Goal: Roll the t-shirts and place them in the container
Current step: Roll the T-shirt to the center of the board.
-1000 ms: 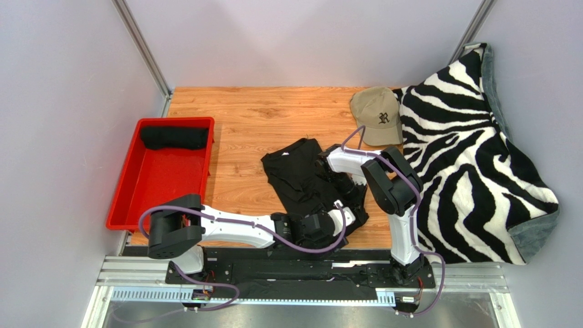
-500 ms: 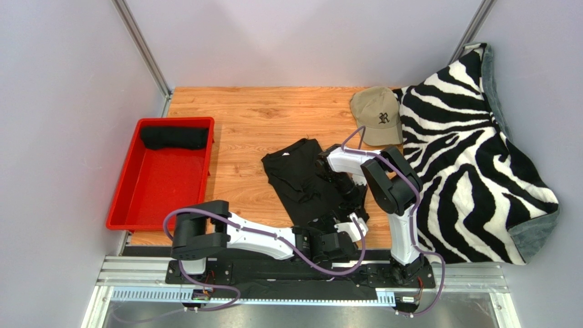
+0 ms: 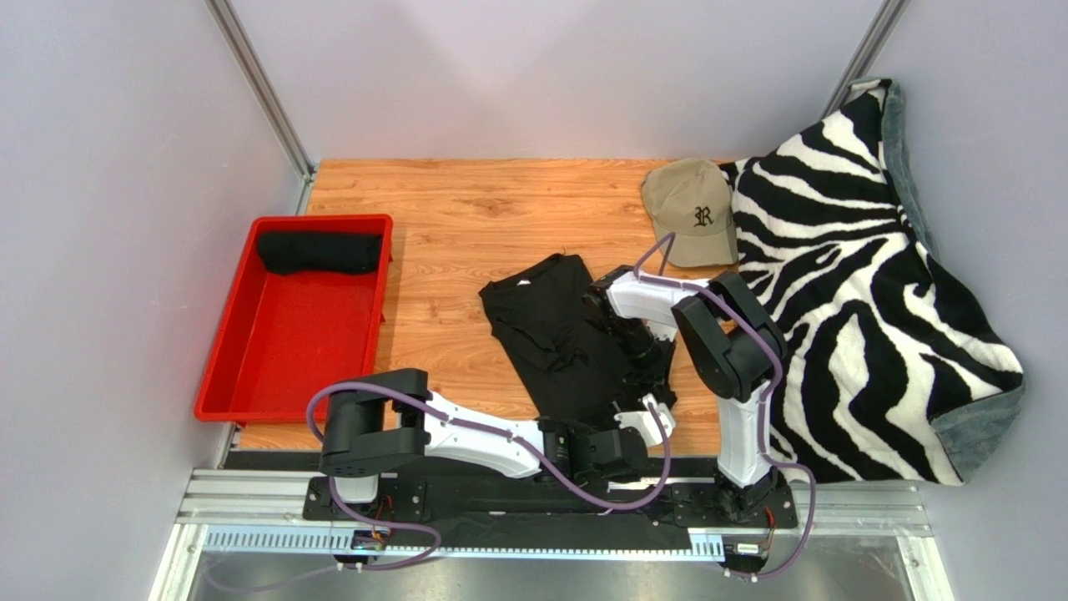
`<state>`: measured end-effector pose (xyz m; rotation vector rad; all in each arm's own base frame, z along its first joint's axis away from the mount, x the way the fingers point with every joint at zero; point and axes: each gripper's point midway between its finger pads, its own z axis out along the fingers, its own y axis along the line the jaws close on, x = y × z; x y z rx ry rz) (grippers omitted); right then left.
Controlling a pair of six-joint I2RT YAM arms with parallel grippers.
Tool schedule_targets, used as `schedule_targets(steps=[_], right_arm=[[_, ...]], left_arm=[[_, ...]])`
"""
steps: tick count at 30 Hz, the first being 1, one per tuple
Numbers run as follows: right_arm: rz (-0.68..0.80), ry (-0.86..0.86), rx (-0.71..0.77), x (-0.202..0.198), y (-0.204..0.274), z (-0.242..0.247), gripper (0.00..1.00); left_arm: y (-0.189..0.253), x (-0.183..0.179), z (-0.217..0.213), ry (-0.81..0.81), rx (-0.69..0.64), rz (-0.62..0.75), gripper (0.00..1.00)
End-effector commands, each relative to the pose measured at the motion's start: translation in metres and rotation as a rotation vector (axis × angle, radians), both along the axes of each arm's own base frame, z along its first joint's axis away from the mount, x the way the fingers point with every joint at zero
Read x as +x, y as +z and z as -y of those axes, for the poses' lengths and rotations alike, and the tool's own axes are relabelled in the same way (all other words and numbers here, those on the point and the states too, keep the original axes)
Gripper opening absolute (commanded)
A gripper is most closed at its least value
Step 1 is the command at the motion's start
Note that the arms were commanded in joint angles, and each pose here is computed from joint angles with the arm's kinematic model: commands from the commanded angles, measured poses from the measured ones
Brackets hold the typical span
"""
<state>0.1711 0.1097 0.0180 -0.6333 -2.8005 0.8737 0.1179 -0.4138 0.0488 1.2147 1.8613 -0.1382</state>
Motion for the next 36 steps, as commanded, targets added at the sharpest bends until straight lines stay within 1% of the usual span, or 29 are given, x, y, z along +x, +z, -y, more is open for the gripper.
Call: schedule_targets(steps=[1,2,5,6,8,12,14,17,23,28,29,31,33,34,36], right_arm=[[0.192,-0.023,0.186,0.035,-0.021,-0.032,0.16],[0.214,-0.017,0.193,0.037,-0.016,-0.032,0.38],[0.239,-0.003,0.196,0.041,-0.009,-0.029,0.52],[0.26,-0.002,0.195,0.044,-0.004,-0.028,0.59],[0.278,-0.003,0.2,0.046,0.003,-0.027,0.68],[0.362,-0.016,0.211,0.056,0.021,-0.024,0.74],[0.432,-0.018,0.245,0.062,0.035,-0.025,0.77],[0.527,-0.018,0.285,0.071,0.054,-0.028,0.78],[0.598,-0.016,0.347,0.071,0.072,-0.03,0.78],[0.632,-0.038,0.362,0.056,0.071,-0.02,0.77],[0.642,-0.054,0.357,0.055,0.072,-0.017,0.77],[0.681,-0.071,0.349,0.05,0.077,-0.009,0.77],[0.726,-0.09,0.354,0.049,0.082,-0.005,0.77],[0.771,-0.101,0.379,0.049,0.091,-0.004,0.77],[0.798,-0.111,0.393,0.044,0.089,0.0,0.76]], left_arm=[[-0.001,-0.008,0.005,-0.039,-0.045,-0.047,0.0],[0.005,-0.009,0.009,-0.044,-0.079,-0.054,0.0],[0.004,-0.013,0.008,-0.06,-0.105,-0.099,0.0],[0.002,-0.016,0.007,-0.074,-0.106,-0.121,0.0],[0.004,-0.015,0.007,-0.071,-0.135,-0.148,0.0],[0.0,-0.015,0.001,-0.07,-0.179,-0.24,0.0],[0.005,-0.011,0.0,-0.061,-0.219,-0.273,0.0],[0.007,-0.014,-0.002,-0.086,-0.249,-0.334,0.0],[0.007,-0.016,-0.003,-0.118,-0.275,-0.4,0.0],[0.005,-0.012,-0.004,-0.111,-0.313,-0.494,0.0],[0.004,-0.017,-0.004,-0.132,-0.316,-0.532,0.0],[0.003,-0.01,-0.006,-0.108,-0.335,-0.573,0.0],[0.004,-0.014,-0.006,-0.127,-0.355,-0.644,0.0],[0.004,-0.008,-0.008,-0.101,-0.371,-0.676,0.0],[0.004,-0.012,-0.009,-0.12,-0.384,-0.752,0.0]])
